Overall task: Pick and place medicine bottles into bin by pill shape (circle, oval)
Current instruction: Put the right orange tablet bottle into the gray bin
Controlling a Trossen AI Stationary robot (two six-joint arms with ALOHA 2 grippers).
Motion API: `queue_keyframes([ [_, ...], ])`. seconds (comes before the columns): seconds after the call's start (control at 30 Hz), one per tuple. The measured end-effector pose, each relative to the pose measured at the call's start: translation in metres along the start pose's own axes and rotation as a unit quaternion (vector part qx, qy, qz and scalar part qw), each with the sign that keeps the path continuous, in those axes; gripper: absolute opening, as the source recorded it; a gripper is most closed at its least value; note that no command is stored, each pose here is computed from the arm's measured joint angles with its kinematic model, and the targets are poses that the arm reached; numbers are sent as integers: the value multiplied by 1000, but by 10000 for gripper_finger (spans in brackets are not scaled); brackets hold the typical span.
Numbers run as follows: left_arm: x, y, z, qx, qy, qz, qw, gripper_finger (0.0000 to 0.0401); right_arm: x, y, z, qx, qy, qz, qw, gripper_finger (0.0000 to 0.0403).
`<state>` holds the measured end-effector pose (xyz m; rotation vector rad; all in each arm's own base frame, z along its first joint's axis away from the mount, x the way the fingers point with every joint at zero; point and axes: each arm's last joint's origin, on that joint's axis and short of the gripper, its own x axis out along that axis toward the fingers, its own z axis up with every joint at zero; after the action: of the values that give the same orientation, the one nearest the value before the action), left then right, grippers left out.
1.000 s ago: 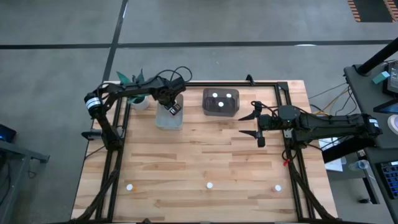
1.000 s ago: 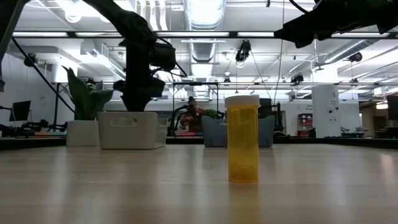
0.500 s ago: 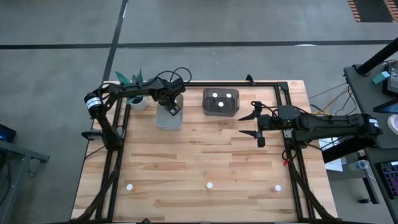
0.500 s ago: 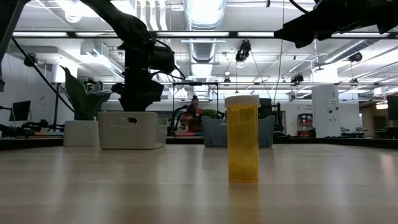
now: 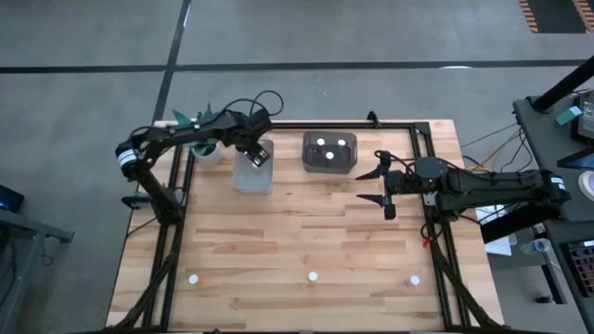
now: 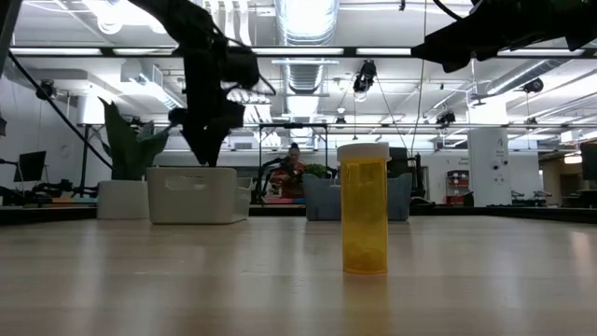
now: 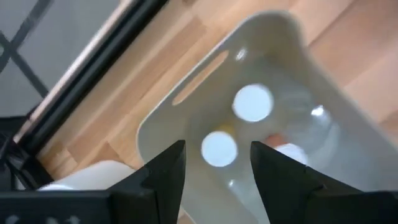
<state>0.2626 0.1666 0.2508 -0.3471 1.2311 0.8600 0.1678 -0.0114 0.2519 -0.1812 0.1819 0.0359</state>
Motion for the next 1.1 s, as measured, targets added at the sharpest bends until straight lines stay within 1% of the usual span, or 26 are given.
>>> queue_keyframes([
  [0.13,-30,-2,-4,4,-47,-21,999,164,0,0,0,16,2,0,1000,219],
  [0.27,-62,-12,-15,23,-96,-50,994,164,0,0,-1,40,3,0,999,219],
  [0.37,-87,-24,-27,45,-136,-78,987,164,0,1,-2,67,10,2,998,219],
  [0.47,-110,-37,-39,55,-181,-116,975,164,0,3,-5,99,26,8,995,219],
  [0.6,-134,-59,-56,80,-239,-175,952,164,1,10,-9,136,48,26,989,219],
  [0.67,-145,-71,-65,95,-269,-207,936,164,2,14,-10,153,58,39,986,219],
  [0.8,-158,-97,-82,125,-308,-264,905,164,4,26,-10,184,93,69,976,219],
  [0.9,-168,-116,-92,144,-329,-300,884,164,7,38,-10,190,113,100,970,219],
  [0.97,-171,-128,-98,158,-333,-316,875,164,9,47,-10,183,124,122,968,219],
  [1.0,-173,-135,-100,159,-341,-327,867,164,10,51,-9,180,126,132,967,219],
  [1.1,-177,-151,-106,165,-354,-350,851,164,12,63,-10,175,136,141,965,219],
])
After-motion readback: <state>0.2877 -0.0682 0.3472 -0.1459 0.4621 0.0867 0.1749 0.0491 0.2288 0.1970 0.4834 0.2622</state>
